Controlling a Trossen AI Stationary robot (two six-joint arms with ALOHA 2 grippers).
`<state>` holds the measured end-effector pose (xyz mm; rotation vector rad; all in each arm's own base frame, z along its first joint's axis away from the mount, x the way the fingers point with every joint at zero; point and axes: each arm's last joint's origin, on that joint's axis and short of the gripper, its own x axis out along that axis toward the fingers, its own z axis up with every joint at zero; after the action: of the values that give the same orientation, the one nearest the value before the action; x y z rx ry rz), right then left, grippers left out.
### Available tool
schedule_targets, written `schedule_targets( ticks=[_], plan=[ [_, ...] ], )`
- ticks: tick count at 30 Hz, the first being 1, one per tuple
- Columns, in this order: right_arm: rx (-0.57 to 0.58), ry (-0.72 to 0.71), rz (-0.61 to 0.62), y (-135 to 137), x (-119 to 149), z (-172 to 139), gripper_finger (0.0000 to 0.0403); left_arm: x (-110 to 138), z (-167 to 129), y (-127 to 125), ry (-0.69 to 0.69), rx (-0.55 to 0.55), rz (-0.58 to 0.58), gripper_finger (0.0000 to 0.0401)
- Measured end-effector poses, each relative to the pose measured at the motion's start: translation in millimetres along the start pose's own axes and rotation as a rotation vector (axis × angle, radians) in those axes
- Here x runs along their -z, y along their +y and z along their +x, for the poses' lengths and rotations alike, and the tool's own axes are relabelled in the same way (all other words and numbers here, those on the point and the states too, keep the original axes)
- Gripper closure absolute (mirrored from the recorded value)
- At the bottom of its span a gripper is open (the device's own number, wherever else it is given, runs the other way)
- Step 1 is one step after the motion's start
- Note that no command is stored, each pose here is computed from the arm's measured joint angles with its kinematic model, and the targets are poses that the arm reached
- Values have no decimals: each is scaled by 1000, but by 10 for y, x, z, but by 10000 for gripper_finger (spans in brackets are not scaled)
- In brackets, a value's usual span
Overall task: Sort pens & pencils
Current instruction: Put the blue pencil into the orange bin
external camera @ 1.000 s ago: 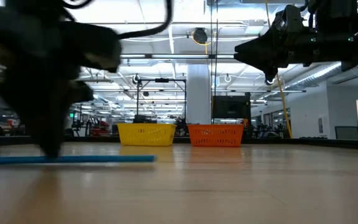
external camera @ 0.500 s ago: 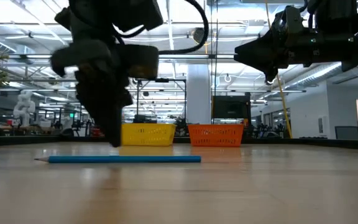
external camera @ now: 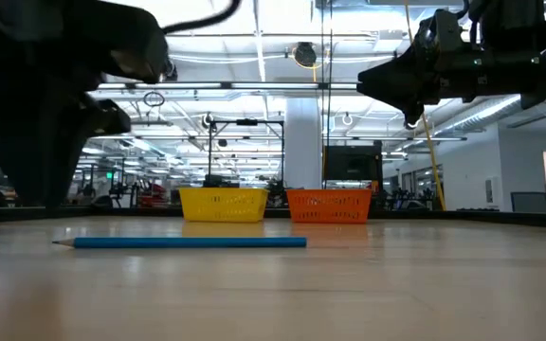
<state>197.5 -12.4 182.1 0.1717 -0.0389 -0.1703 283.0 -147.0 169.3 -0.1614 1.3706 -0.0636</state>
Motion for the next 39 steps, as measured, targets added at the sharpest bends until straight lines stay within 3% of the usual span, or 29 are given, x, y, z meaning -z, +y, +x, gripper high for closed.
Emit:
schedule_targets(
  ticks=[7, 14, 22, 32, 39],
  plan=[
    [-1, -1, 0, 1, -1, 0, 282, 59, 86, -105, -43, -100, 13, 226],
    [1, 5, -1, -1, 5, 0, 282, -3, 300, 2, 4, -139, -15, 205],
    [1, 7, -1, -1, 6, 0, 282, -35, 295, 61, 7, -128, -101, 245],
    [1, 6, -1, -1, 6, 0, 282, -59, 298, 111, 18, -124, -100, 387],
    [1, 6, -1, -1, 6, 0, 282, -81, 278, 159, 34, -100, -108, 399]
  ],
)
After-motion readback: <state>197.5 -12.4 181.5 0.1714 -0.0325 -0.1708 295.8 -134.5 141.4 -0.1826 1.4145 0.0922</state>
